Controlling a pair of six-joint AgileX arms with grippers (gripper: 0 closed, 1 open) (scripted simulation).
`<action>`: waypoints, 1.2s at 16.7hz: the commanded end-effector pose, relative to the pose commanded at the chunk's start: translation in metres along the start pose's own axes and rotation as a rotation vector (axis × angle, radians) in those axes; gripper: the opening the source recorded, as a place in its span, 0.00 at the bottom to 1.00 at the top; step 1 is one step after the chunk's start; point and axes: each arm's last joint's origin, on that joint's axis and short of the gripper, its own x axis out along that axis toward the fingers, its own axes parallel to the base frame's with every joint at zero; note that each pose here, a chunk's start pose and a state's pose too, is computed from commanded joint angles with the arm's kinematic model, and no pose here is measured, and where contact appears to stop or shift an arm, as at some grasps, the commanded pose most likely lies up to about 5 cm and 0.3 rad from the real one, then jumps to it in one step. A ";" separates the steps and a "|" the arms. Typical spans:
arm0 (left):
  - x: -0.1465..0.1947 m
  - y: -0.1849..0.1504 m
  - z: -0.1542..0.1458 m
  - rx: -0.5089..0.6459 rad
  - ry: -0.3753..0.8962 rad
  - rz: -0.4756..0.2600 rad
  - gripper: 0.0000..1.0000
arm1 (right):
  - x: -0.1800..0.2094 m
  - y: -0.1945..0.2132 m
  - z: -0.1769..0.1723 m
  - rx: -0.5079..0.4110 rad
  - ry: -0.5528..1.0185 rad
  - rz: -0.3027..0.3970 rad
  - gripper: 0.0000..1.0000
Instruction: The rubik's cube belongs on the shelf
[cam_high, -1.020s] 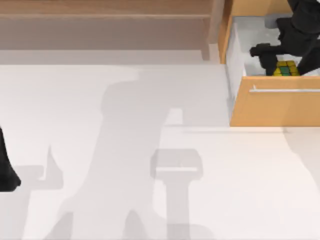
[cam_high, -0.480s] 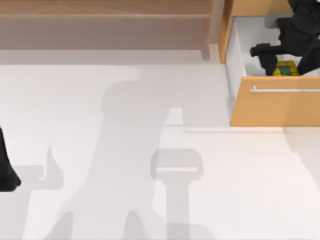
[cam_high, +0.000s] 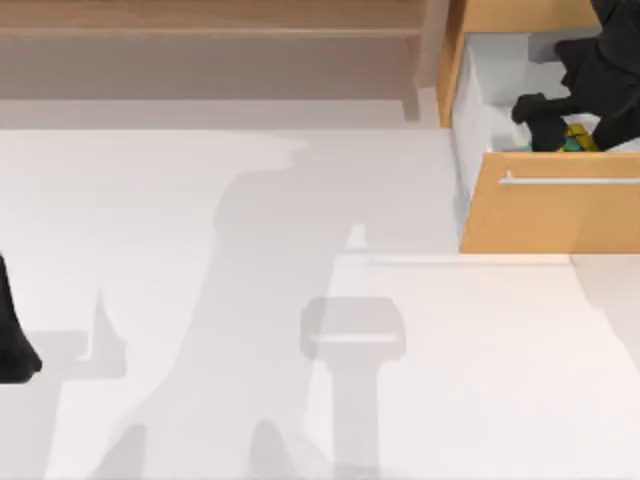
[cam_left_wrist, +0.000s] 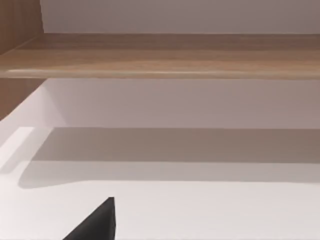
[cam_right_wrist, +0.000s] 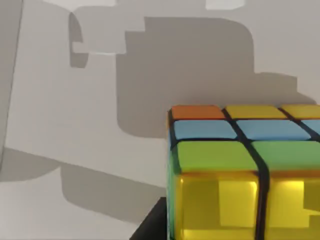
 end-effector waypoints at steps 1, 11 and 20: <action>0.000 0.000 0.000 0.000 0.000 0.000 1.00 | 0.000 -0.001 -0.002 -0.028 -0.002 0.023 0.00; 0.000 0.000 0.000 0.000 0.000 0.000 1.00 | -0.011 -0.003 0.001 -0.039 -0.022 0.074 0.00; 0.000 0.000 0.000 0.000 0.000 0.000 1.00 | -0.030 0.012 0.014 0.156 0.009 -0.083 0.00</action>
